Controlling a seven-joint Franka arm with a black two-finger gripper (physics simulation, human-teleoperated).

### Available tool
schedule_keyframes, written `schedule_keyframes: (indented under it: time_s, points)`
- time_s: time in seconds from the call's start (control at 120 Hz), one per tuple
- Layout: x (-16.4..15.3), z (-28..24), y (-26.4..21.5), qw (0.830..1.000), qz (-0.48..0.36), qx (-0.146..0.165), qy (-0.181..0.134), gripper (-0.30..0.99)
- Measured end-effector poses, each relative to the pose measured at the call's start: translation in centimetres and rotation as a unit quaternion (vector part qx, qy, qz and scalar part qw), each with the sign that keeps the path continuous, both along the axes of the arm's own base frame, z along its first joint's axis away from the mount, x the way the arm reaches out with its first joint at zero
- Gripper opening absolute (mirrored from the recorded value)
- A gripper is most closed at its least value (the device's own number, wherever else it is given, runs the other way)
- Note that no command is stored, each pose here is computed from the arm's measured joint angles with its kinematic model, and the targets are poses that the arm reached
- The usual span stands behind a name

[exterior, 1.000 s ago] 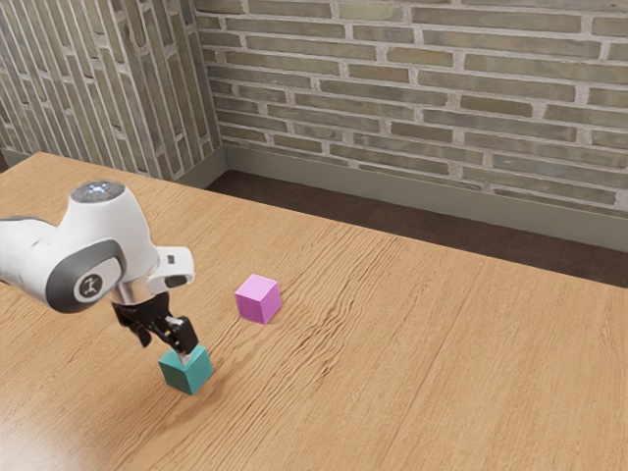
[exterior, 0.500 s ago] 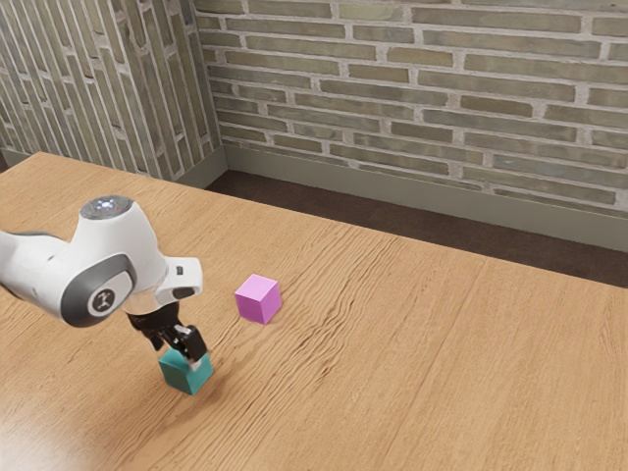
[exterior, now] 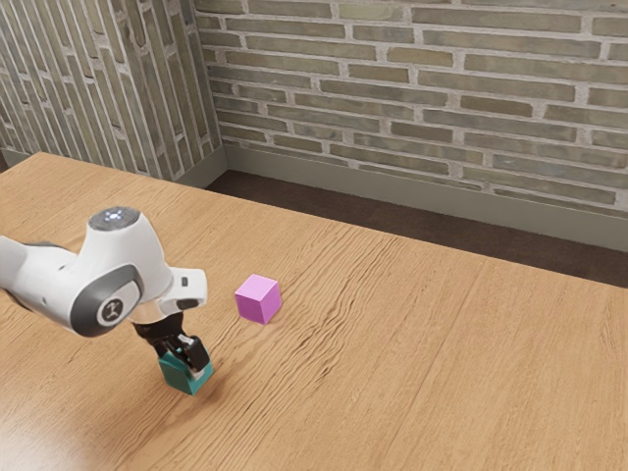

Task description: Pick up the blue block with one arm, and put the blue block on the pink block with one arm

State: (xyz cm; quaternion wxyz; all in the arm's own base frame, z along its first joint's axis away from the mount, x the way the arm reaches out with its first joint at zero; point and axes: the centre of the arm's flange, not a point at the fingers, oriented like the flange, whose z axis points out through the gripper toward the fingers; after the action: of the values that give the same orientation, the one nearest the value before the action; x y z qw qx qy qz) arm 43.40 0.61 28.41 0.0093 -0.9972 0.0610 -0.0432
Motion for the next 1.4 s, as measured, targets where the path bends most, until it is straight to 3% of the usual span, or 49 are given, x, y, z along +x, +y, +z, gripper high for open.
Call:
schedule_keyframes:
  time_s: [0.65, 0.85, 1.242, 1.4]
  points:
    - [0.1, -1.8, -0.4, 1.000, 0.003, -0.006, 0.010, 0.67]
    - [0.2, -1.8, -0.5, 1.000, 0.009, -0.012, 0.009, 0.43]
    - [0.9, 1.0, -0.3, 0.999, 0.019, -0.022, -0.035, 0.31]
    - [5.1, 5.2, 0.8, 0.997, 0.033, -0.018, -0.062, 0.28]
